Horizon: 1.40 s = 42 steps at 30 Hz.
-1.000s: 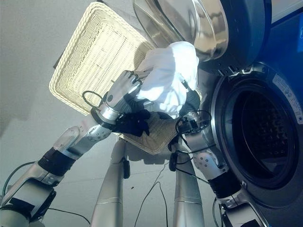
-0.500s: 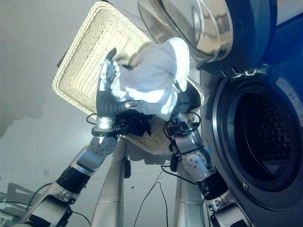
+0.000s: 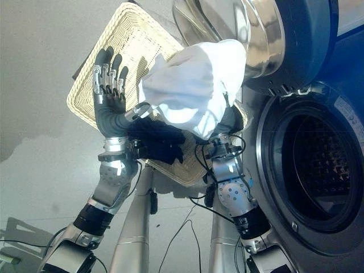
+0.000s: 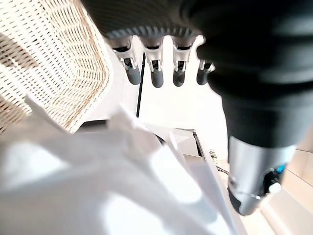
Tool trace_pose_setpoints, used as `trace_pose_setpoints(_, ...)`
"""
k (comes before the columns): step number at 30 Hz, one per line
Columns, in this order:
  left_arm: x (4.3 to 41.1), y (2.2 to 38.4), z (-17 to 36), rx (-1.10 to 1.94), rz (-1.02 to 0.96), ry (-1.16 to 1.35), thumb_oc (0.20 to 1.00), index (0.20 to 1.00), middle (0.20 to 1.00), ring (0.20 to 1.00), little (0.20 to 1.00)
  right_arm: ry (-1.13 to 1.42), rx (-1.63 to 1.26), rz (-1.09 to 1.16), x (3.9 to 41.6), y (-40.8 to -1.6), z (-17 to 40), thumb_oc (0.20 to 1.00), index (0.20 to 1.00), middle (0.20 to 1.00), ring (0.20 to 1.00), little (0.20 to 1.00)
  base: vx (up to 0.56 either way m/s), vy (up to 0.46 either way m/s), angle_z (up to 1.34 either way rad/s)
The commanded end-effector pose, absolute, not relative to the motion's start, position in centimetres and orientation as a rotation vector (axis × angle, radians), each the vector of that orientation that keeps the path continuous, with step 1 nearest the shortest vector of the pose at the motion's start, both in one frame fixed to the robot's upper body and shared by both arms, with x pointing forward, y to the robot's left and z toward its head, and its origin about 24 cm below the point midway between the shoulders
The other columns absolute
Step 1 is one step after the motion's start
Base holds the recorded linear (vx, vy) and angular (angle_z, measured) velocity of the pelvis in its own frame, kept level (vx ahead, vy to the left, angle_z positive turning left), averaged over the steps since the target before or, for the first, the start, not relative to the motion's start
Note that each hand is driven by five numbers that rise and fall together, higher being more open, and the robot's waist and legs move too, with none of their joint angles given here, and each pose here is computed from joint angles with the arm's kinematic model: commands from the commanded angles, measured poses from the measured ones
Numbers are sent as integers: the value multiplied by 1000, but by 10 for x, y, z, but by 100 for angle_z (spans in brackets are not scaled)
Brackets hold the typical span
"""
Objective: Put the clothes into the washing machine.
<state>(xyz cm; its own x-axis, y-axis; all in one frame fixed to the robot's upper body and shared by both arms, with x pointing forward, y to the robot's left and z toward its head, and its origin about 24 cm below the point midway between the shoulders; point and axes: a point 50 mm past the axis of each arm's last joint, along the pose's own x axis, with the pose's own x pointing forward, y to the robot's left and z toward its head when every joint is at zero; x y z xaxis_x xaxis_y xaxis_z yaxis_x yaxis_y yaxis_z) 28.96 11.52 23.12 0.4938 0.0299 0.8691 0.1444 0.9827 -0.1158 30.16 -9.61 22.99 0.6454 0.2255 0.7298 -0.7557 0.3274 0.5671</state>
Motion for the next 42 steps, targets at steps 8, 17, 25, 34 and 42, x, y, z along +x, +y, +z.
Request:
trace_pose_setpoints(8, 285, 136, 252, -203, 22, -1193, 1000, 1000, 1000, 1000, 1000, -888, 1162, 755, 291, -131, 256, 200, 200, 200, 200, 200, 0, 0, 0)
trace_pose_setpoints(17, 314, 163, 236, -171, 215, -1054, 1000, 1000, 1000, 1000, 1000, -740, 1089, 615, 324, -160, 228, 200, 200, 200, 200, 200, 0, 4, 0)
trace_pose_setpoints(25, 336, 184, 213, -122, 345, -928, 1000, 1000, 1000, 1000, 1000, -506, 1125, 353, 354, -208, 164, 200, 200, 200, 200, 200, -1, 27, -1)
trace_pose_setpoints(34, 345, 196, 213, -100, 415, -904, 1000, 1000, 1000, 1000, 1000, -321, 1137, 124, 356, -240, 112, 200, 200, 200, 200, 200, -1, 42, -7)
trace_pose_setpoints(42, 350, 199, 215, -90, 437, -891, 1000, 1000, 1000, 1000, 1000, -354, 1225, -211, 353, -280, 97, 200, 200, 200, 200, 200, -1, 9, -3)
